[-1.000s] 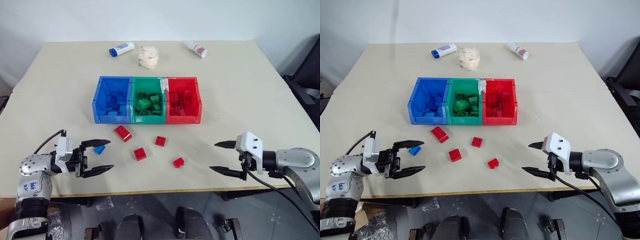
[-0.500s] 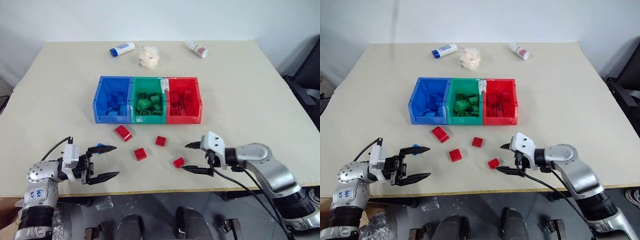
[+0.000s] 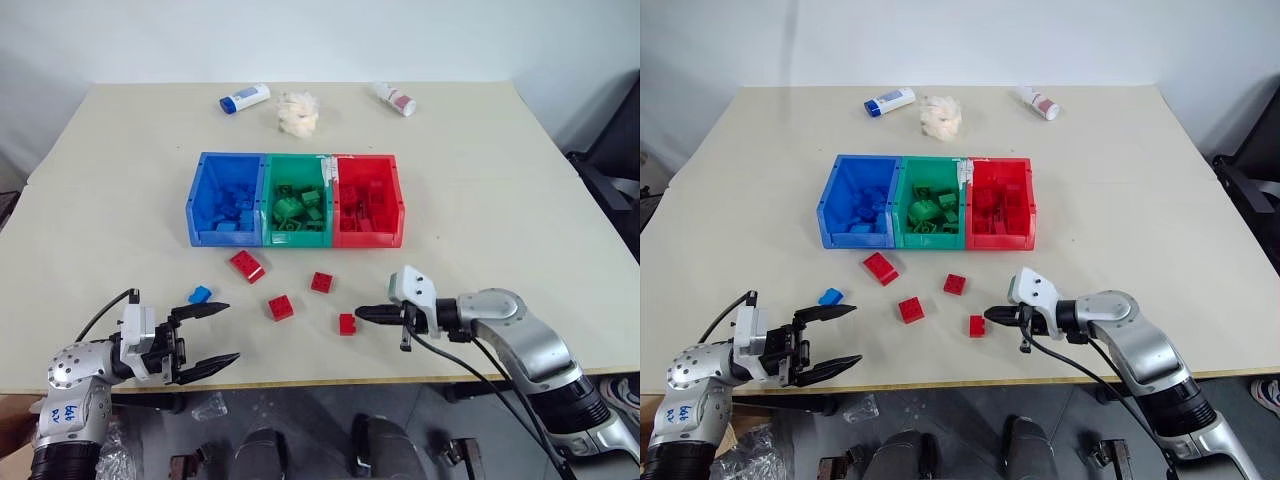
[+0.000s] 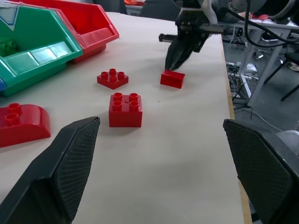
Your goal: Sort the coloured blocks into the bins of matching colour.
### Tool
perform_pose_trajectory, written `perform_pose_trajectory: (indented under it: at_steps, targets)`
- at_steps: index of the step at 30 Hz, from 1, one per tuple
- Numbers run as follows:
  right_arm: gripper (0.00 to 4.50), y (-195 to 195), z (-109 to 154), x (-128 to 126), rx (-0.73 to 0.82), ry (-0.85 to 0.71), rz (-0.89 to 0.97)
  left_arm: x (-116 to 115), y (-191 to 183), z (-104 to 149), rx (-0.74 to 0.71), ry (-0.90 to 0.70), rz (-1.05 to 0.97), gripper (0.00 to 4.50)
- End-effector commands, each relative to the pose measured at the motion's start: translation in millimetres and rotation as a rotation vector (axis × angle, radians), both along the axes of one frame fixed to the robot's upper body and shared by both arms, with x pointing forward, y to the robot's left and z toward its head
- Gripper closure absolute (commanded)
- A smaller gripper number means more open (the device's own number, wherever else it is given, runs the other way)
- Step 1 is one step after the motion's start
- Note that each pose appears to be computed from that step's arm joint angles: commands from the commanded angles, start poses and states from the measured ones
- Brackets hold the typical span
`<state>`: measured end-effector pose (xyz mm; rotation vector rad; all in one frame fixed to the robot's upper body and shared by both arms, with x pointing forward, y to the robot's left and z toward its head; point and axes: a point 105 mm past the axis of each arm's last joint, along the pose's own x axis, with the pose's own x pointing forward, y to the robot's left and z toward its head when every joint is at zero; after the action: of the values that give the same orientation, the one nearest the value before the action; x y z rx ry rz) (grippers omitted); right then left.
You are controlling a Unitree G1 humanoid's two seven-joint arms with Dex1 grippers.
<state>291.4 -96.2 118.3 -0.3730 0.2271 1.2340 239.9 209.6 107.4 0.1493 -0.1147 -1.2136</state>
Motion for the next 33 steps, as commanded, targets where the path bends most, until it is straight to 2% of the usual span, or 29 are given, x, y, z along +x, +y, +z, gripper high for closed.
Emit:
perform_pose_trajectory:
  at_steps: [1,4,7,12,18,19,28,31,33]
  targets:
    - [4.48,0.5,20.1,1.7,0.030,-0.062,-0.001,5.2,-4.2,4.7,-0.013,-0.032,-0.011,0.00]
    - [4.48,0.2,21.0,-0.3,0.029,-0.057,0.001,8.0,-5.2,4.7,-0.015,-0.036,-0.012,0.00]
    - [3.89,1.2,17.9,-5.0,0.003,-0.012,0.012,9.7,-6.1,4.2,-0.017,-0.038,-0.014,0.00]
    - [2.18,12.8,18.8,-8.9,0.011,-0.014,0.047,11.2,-6.6,3.9,-0.020,-0.040,-0.017,0.00]
    - [0.13,27.1,-2.9,-17.7,-0.041,0.025,0.118,10.0,-6.0,4.7,-0.024,-0.046,-0.014,0.00]
    - [0.03,28.8,-5.2,-17.6,-0.046,0.027,0.123,9.5,-5.7,4.6,-0.024,-0.046,-0.012,0.00]
    - [0.03,40.5,-27.5,-6.7,-0.106,0.014,0.130,6.2,-6.4,2.6,-0.023,-0.046,0.001,0.00]
    - [0.59,41.1,-25.9,-8.9,-0.085,0.016,0.144,6.4,-5.9,3.5,-0.020,-0.049,0.005,0.00]
    - [1.23,41.2,-25.3,-8.0,-0.082,0.011,0.138,6.8,-5.5,4.0,-0.020,-0.051,0.008,0.00]
